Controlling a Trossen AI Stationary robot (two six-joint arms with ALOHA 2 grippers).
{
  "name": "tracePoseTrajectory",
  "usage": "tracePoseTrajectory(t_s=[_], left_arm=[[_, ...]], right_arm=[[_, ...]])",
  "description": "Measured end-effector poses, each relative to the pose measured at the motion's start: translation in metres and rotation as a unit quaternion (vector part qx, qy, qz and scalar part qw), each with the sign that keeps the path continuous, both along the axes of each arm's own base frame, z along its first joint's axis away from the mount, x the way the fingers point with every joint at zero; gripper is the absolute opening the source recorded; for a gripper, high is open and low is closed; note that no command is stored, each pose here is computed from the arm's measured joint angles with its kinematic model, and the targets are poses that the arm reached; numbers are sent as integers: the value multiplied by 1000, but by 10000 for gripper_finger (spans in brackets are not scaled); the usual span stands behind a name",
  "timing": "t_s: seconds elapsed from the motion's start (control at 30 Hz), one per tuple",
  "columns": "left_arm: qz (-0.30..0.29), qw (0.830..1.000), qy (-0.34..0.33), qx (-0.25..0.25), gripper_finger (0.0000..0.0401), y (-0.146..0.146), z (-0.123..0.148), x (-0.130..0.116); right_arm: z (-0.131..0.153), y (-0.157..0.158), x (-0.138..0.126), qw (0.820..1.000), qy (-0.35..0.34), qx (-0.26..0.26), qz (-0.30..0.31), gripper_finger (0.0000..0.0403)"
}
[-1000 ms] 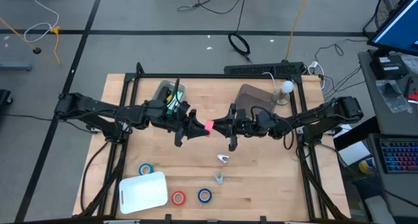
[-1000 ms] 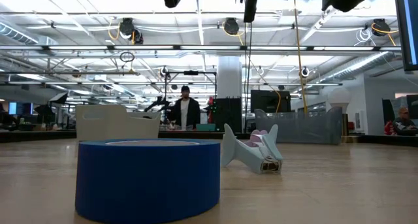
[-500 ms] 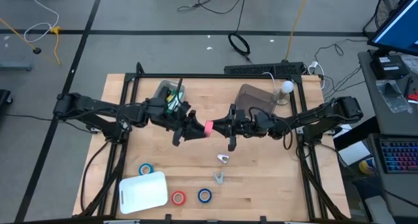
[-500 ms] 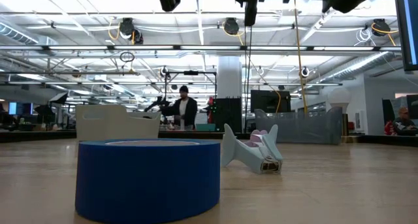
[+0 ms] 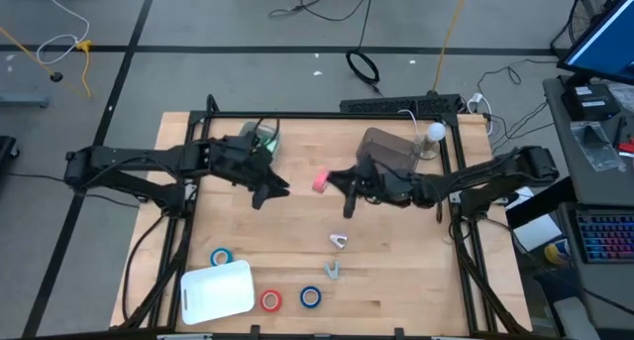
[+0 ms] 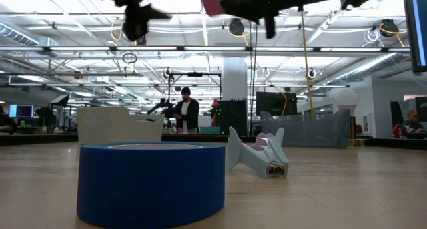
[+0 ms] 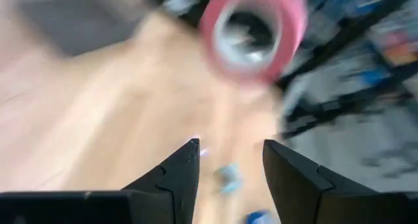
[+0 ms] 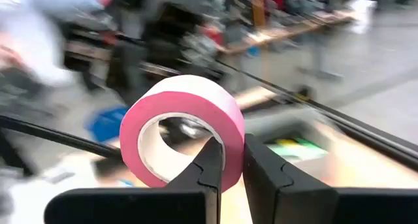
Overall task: Pick and place Stapler, Stapler remover, tape
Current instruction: Put the pink tape into the black bin
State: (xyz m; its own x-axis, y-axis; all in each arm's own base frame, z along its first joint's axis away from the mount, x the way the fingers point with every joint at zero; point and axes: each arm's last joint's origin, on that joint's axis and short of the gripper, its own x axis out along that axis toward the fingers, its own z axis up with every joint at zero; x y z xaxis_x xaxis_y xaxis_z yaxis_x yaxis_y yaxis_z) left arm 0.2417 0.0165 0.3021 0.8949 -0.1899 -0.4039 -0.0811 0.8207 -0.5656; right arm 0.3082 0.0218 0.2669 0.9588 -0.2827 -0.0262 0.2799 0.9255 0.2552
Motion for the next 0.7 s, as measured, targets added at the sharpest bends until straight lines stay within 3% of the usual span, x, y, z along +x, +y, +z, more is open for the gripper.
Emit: tracePoseTrajectory(t_s=[0.17,0.27,0.47,0.7], left_arm=[[89,988,109,65,168,2,-13,-18],[114,979,135,98,168,3,-17,-22],[122,975,137,129,168,4,-18,-21],[122,975,129,135,168,5,-21,-20]], right_arm=[[4,-22,-29,988,114,-15,-99,26],[6,-40,-50,975,173,-11,-142,26],[-2,-80,-80,936,281,5,-212,26],[-20,-119,-97,901,361,56,-236,26]])
